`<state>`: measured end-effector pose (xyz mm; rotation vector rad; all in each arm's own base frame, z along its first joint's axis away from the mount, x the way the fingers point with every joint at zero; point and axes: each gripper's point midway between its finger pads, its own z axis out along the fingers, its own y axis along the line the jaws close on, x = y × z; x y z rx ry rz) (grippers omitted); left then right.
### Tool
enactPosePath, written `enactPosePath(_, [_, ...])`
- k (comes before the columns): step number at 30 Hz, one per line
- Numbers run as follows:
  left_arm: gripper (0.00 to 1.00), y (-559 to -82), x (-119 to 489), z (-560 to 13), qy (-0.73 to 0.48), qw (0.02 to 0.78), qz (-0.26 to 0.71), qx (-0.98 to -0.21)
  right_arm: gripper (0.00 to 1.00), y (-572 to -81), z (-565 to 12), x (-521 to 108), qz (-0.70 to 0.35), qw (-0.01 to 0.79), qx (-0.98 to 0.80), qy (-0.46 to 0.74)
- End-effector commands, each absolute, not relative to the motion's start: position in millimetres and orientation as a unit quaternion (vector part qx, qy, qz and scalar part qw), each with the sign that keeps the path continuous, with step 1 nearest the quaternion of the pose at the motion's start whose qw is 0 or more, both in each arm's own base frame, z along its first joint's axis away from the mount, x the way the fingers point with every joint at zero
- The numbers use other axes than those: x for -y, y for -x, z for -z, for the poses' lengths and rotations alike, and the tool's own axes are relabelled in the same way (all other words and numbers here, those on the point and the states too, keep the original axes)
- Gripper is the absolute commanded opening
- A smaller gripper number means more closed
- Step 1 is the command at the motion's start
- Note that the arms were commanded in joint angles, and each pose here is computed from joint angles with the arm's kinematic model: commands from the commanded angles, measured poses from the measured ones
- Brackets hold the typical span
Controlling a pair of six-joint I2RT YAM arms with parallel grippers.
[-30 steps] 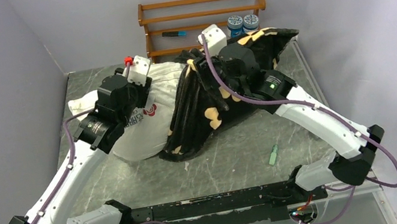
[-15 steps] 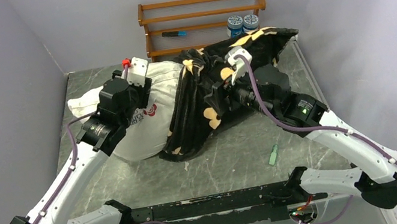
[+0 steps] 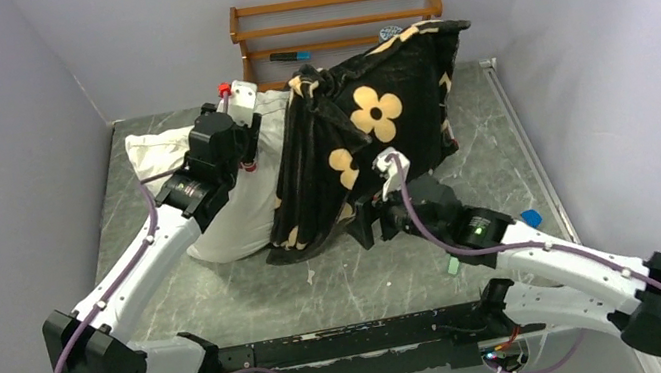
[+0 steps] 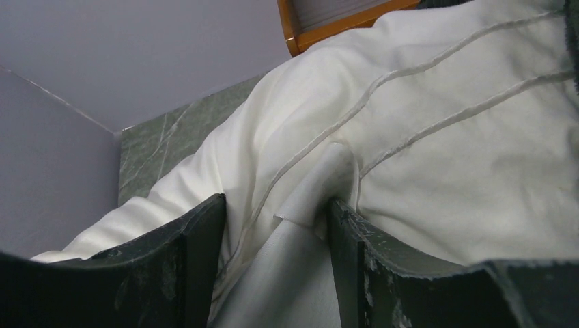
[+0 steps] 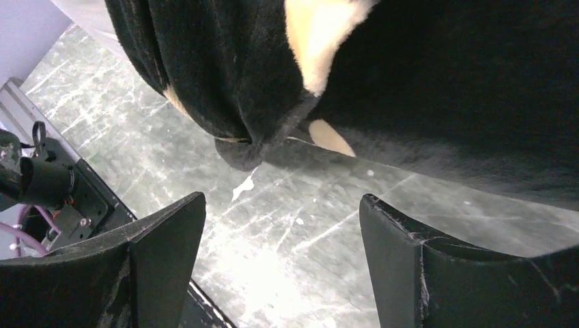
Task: Remove the pillowcase from the pillow
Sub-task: Remove the pillow from the pillowcase.
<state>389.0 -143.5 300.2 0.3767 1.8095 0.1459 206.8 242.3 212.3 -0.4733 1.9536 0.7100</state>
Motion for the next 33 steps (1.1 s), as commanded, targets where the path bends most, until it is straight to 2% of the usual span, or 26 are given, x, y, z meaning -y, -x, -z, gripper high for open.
enactPosePath(1, [0.6,-380.9,159.7,-288.2,-0.17,0.587,-0.02,-0.791,0.86,-219.7,-239.4,-279.5,-0.362,0.537,-0.749,0.142])
enactPosePath(11, [0.59,-370.3,158.7,-281.9,-0.167,0.582,-0.004,-0.796,0.93,-237.9,-197.6,-325.1,-0.352,0.55,-0.747,0.126])
enactPosePath(15, [0.59,-365.8,159.0,-280.9,-0.164,0.581,0.006,-0.797,0.92,-247.8,-184.9,-338.6,-0.349,0.551,-0.748,0.123])
enactPosePath(17, [0.59,-363.4,156.8,-285.3,-0.159,0.585,0.007,-0.795,0.84,-251.5,-179.5,-342.5,-0.345,0.551,-0.75,0.122])
enactPosePath(19, [0.61,-360.5,154.7,-293.6,-0.156,0.592,0.008,-0.79,0.7,-252.8,-176.4,-344.7,-0.344,0.551,-0.75,0.125])
enactPosePath(24, [0.66,-350.2,146.0,-318.3,-0.149,0.61,0.009,-0.778,0.18,-248.4,-171.3,-342.2,-0.343,0.546,-0.752,0.135])
enactPosePath(26, [0.7,-344.1,141.6,-326.0,-0.147,0.615,0.009,-0.775,0.02,-247.1,-168.4,-338.4,-0.339,0.545,-0.755,0.136])
enactPosePath(33, [0.83,-311.3,118.3,-343.3,-0.121,0.623,0.015,-0.773,0.0,-245.0,-167.8,-332.8,-0.329,0.545,-0.758,0.142])
